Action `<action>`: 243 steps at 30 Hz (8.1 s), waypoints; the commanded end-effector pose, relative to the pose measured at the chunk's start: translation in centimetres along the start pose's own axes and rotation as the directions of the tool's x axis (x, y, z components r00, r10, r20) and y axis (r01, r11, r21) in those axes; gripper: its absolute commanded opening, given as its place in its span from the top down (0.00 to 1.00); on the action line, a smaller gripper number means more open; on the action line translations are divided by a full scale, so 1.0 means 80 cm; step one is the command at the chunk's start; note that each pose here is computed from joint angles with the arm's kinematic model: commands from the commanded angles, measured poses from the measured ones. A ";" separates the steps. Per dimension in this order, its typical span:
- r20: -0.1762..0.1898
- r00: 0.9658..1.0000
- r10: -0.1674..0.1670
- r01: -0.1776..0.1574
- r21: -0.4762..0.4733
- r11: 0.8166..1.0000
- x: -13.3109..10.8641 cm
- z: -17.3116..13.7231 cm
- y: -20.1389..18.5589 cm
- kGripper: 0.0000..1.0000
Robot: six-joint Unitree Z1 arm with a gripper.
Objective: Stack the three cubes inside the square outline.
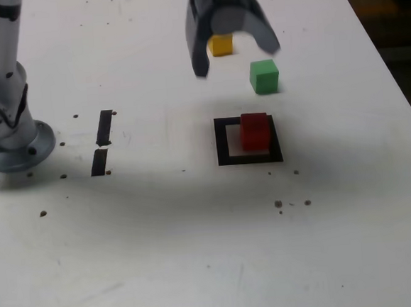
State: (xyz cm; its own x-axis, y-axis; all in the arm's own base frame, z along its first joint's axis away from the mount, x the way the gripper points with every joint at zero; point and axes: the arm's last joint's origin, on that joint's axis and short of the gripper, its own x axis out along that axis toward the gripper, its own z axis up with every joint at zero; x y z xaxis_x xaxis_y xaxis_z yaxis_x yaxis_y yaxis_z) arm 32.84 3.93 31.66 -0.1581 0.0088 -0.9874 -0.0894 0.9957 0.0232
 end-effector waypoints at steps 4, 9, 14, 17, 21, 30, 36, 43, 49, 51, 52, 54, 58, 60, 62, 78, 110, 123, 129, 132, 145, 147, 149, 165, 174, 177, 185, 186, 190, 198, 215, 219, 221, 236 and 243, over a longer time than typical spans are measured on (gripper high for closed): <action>0.036 0.999 -0.010 0.014 -0.121 0.992 -0.009 -0.011 0.069 0.01; 0.040 0.999 0.020 -0.012 -0.189 0.982 -0.006 -0.003 0.139 0.01; -0.023 1.000 0.008 -0.012 -0.175 0.984 0.026 0.020 0.196 0.02; -0.058 0.998 0.017 -0.027 -0.167 0.986 0.044 0.031 0.215 0.02; -0.090 0.996 0.019 -0.033 -0.155 0.987 0.061 0.044 0.225 0.03; -0.137 0.990 -0.019 -0.001 -0.147 0.989 0.095 0.060 0.227 0.10; -0.152 0.988 -0.026 0.004 -0.145 0.989 0.114 0.073 0.232 0.15; -0.148 0.989 -0.013 -0.009 -0.144 0.990 0.121 0.083 0.236 0.31; -0.131 0.991 -0.008 -0.011 -0.146 0.989 0.119 0.087 0.239 0.51; -0.127 0.992 -0.011 -0.008 -0.147 0.989 0.120 0.088 0.239 0.54; -0.126 0.992 -0.012 -0.006 -0.147 0.989 0.121 0.089 0.239 0.54; -0.125 0.992 -0.016 -0.002 -0.147 0.989 0.124 0.091 0.239 0.54; -0.110 0.994 -0.020 0.004 -0.149 0.989 0.129 0.096 0.240 0.60; -0.097 0.995 -0.021 0.006 -0.150 0.989 0.128 0.096 0.240 0.65; -0.086 0.996 -0.017 0.004 -0.147 0.989 0.122 0.094 0.238 0.69; 0.023 1.000 -0.001 0.002 -0.005 1.000 -0.034 0.027 0.043 0.76; -0.084 0.996 -0.031 0.037 0.074 0.997 0.050 0.067 -0.091 0.75; -0.086 0.996 -0.017 0.024 0.080 0.996 0.062 0.078 -0.092 0.60; -0.082 0.997 -0.017 0.024 0.086 0.996 0.061 0.081 -0.093 0.42; -0.076 0.997 -0.016 0.023 0.093 0.995 0.060 0.083 -0.092 0.31; -0.103 0.995 -0.012 0.021 0.091 0.996 0.061 0.079 -0.083 0.08; -0.106 0.994 -0.017 0.026 0.090 0.996 0.060 0.077 -0.084 0.05; -0.100 0.995 -0.018 0.027 0.089 0.996 0.055 0.074 -0.083 0.03; -0.025 1.000 -0.008 0.009 0.033 0.999 0.015 0.063 0.040 0.01; -0.113 0.994 0.007 -0.001 0.057 0.998 0.078 0.118 0.080 0.09; -0.122 0.993 0.002 0.005 0.058 0.998 0.090 0.127 0.080 0.13; -0.106 0.994 -0.019 0.023 0.043 0.999 0.102 0.138 0.082 0.29; -0.104 0.994 -0.020 0.024 0.038 0.999 0.103 0.139 0.082 0.33; -0.098 0.995 -0.020 0.022 0.024 0.999 0.108 0.141 0.082 0.52; -0.084 0.996 -0.024 0.025 0.016 1.000 0.108 0.143 0.081 0.70; 0.129 0.991 -0.013 0.009 0.035 0.999 -0.063 0.044 -0.023 0.78; 0.114 0.993 -0.022 0.016 0.055 0.998 -0.059 0.041 -0.063 0.79; 0.095 0.995 -0.018 0.012 0.064 0.998 -0.052 0.043 -0.080 0.79; -0.052 0.999 0.016 -0.011 0.082 0.997 0.002 0.063 -0.104 0.79; -0.064 0.998 0.009 -0.003 0.084 0.996 0.009 0.069 -0.108 0.79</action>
State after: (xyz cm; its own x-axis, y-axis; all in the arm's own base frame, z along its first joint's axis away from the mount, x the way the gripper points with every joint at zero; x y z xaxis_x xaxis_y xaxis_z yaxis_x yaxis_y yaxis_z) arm 39.00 -4.08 29.71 -0.2180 0.0110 -0.9759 -0.0080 0.9999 0.0131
